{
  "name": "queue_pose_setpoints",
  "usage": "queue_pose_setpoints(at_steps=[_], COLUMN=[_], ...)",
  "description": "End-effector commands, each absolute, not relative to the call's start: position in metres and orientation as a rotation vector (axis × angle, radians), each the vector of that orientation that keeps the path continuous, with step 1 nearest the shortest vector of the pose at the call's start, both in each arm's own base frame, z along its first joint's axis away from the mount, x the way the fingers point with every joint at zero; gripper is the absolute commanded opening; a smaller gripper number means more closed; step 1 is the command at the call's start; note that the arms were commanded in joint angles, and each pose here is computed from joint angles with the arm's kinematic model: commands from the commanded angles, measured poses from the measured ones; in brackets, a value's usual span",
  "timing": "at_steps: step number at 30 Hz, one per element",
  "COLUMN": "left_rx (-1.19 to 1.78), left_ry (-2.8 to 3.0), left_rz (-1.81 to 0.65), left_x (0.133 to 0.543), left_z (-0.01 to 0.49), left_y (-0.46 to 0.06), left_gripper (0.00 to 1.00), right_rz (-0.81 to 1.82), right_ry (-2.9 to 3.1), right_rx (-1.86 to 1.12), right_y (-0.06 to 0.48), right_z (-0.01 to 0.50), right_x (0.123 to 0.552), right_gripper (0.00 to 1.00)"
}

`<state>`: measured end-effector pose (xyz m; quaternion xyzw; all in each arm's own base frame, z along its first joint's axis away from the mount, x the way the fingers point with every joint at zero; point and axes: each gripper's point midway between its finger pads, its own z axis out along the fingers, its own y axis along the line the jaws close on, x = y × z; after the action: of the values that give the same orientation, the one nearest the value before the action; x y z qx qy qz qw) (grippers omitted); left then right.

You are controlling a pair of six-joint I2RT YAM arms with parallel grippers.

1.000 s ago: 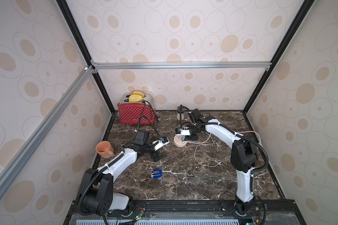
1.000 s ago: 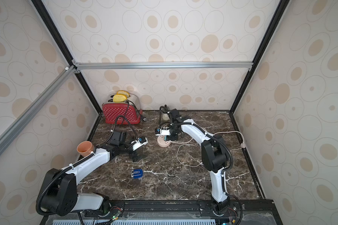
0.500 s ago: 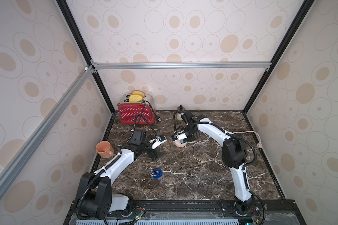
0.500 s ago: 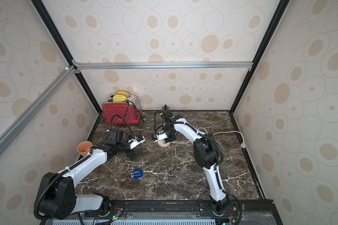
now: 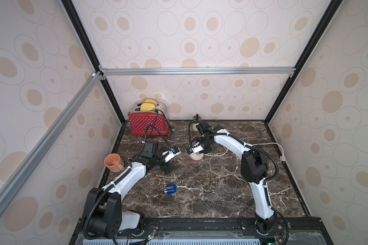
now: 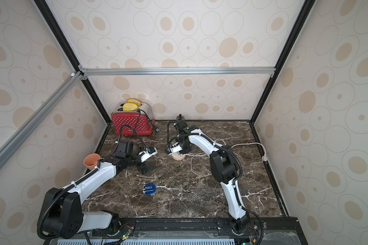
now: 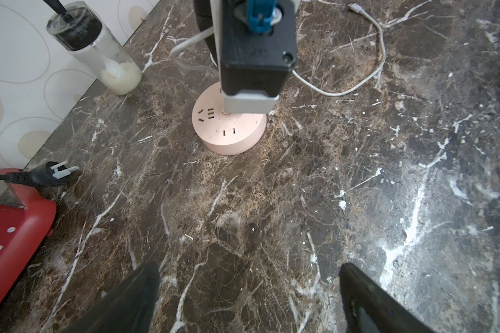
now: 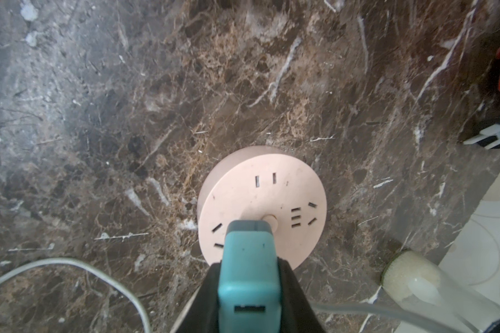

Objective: Charge the electric shaver
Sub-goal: Insert the plug into the socket.

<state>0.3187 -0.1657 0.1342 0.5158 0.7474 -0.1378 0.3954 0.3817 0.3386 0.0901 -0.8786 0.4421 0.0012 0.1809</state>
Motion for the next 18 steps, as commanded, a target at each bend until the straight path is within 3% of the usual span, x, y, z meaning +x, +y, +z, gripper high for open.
queue_pose_setpoints(at_steps=[1, 18], left_rx=[1.319, 1.313], left_ry=[1.876, 1.883], left_rz=[-0.348, -0.360], left_x=[0.318, 0.319], left_z=[0.139, 0.137], left_y=[-0.164, -0.164], left_gripper=[0.99, 0.99], right_rz=[0.075, 0.138], right_ry=[1.209, 1.136], right_rx=[-2.529, -2.636], right_y=[0.342, 0.323], right_z=[0.076, 0.080], right_x=[0.374, 0.360], right_gripper=[0.00, 0.00])
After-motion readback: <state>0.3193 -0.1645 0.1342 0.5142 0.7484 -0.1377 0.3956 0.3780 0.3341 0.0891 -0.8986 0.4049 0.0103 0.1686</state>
